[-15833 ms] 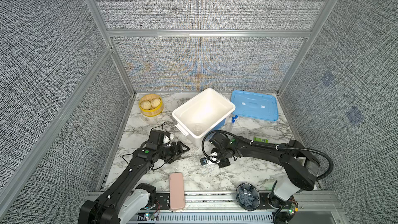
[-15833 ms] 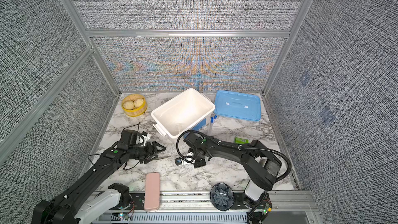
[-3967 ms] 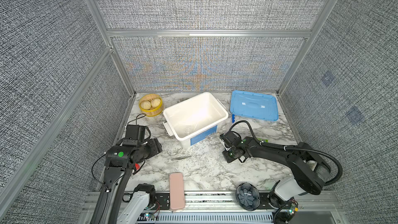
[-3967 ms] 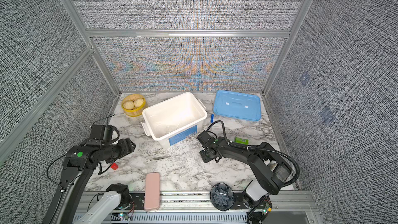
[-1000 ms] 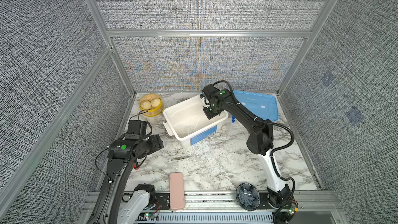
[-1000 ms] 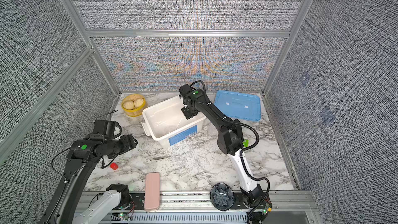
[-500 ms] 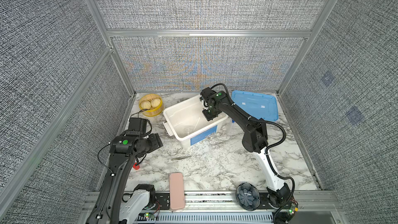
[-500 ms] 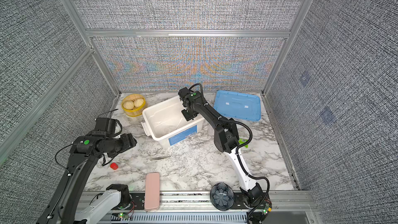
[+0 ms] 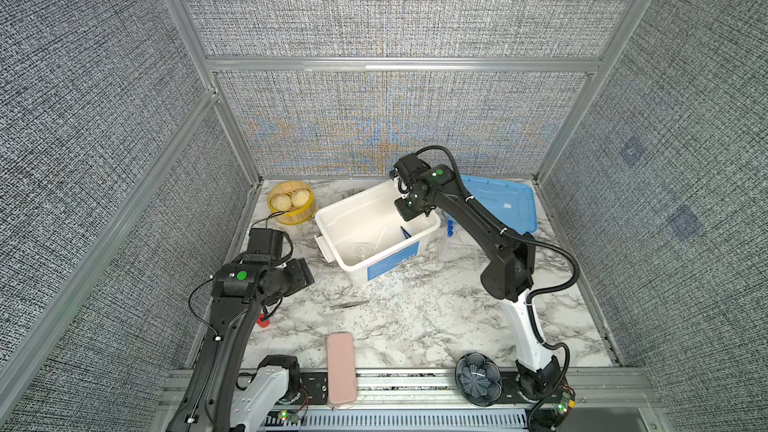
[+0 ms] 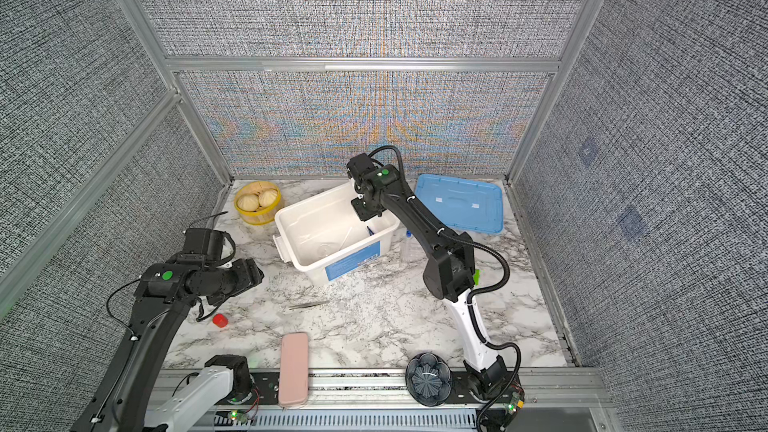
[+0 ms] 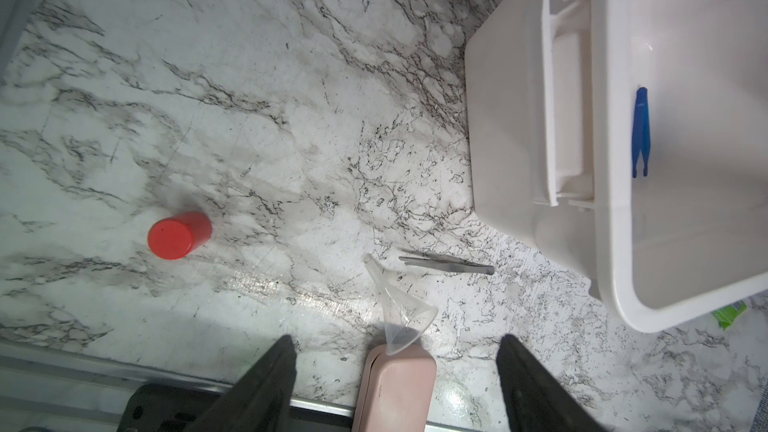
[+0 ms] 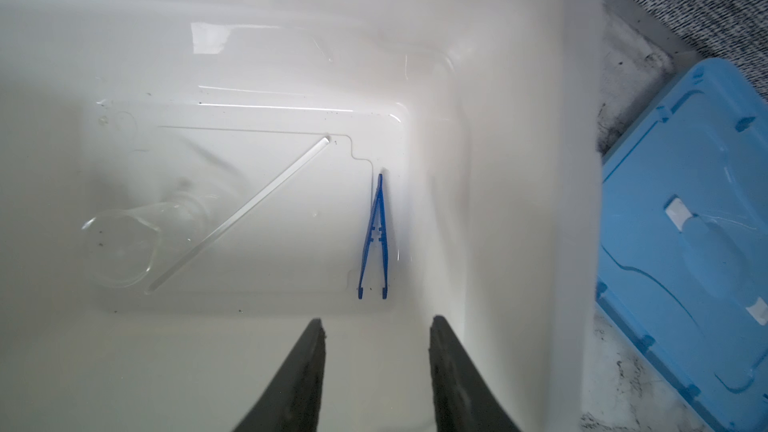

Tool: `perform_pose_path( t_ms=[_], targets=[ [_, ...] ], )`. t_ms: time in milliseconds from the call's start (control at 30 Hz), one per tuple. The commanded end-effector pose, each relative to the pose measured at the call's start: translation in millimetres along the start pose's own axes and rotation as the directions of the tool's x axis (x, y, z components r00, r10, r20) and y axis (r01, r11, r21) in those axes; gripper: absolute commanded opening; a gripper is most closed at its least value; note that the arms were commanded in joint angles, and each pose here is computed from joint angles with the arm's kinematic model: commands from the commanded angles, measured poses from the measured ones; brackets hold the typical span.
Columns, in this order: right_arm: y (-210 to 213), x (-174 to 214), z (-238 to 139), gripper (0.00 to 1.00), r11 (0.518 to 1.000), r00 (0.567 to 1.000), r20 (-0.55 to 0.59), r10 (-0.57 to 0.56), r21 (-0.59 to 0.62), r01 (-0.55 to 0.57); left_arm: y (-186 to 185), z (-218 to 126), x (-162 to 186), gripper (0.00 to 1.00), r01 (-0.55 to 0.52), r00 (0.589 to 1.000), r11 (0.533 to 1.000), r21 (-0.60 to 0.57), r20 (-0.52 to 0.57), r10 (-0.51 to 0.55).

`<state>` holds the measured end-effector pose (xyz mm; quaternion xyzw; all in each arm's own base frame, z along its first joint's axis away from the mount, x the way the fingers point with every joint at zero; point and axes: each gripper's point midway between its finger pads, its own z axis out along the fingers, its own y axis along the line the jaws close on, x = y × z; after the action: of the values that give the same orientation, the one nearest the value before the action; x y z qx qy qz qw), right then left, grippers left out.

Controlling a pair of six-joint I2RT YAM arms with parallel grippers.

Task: Organize the chemistry lab equipment
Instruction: 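Move the right gripper to the metal tweezers beside the clear funnel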

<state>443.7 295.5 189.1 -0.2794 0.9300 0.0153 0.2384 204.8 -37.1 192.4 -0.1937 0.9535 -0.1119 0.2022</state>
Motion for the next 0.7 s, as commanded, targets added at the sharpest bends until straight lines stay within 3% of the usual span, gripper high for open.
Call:
perform_pose_path(
  t_ms=[0,333,533,667],
  targets=[
    [6,-7,-25,0.41,1.0,0.999,0.05,0.005,-0.03,-0.003,2,0,1,0.78,0.005,1.0,1.0,-0.002,0.006,-0.005],
    [10,2,-162,0.43,0.998,0.952,0.306,-0.002,-0.061,0.021,-5,2,-1,0.78,0.028,0.999,0.999,0.039,0.016,-0.029],
    [-4,43,-219,0.44,0.999,0.836,0.548,0.017,-0.04,0.006,-7,-4,-10,0.78,0.068,0.995,0.996,0.055,0.071,-0.071],
    [-11,89,-242,0.49,0.998,0.764,0.643,-0.061,0.014,0.068,-7,-2,-15,0.78,0.078,0.996,0.996,0.034,0.052,-0.079]
  ],
)
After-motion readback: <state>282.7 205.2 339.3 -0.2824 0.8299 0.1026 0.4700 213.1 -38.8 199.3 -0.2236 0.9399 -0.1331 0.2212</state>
